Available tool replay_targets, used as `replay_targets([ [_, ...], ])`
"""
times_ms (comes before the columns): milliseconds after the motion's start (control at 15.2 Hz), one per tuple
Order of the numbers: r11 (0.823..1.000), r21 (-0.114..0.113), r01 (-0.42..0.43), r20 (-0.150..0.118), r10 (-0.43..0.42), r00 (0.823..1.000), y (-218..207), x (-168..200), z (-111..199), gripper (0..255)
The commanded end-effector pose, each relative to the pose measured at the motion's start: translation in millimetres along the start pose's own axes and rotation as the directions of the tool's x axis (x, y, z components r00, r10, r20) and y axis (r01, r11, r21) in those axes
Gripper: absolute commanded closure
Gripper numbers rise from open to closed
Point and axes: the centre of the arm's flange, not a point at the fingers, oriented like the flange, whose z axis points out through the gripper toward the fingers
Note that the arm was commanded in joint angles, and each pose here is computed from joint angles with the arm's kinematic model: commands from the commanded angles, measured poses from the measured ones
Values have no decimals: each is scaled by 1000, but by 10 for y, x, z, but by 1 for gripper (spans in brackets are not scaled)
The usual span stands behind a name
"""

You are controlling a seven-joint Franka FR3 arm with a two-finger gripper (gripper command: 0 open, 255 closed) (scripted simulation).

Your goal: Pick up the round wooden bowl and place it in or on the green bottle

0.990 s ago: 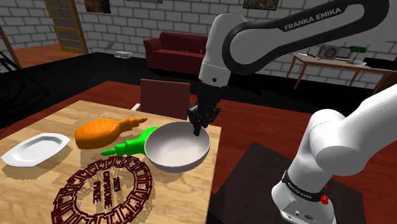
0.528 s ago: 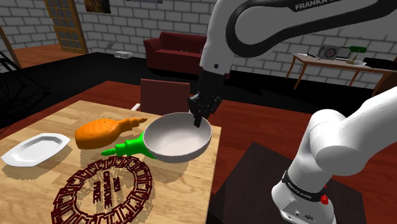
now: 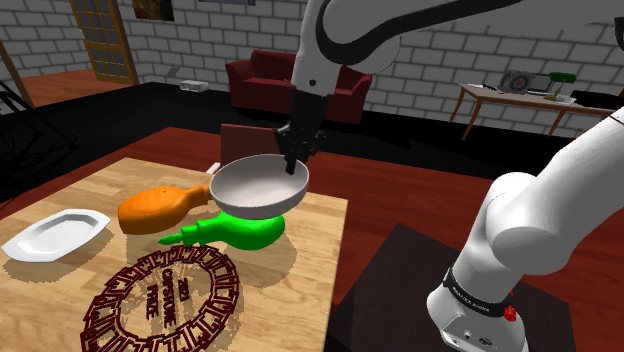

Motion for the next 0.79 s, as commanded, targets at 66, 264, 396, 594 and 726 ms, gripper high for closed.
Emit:
replay_targets([
  [66,1000,0,0,0,0,1000,26,388,-54,255],
  [264,1000,0,0,0,0,1000,52,780,-107,255],
  [396,1000,0,0,0,0,1000,69,1041,-142,255],
  [594,1000,0,0,0,0,1000,94,1432,-195,255],
  [726,1000,0,0,0,0,1000,114,1549,-159,255],
])
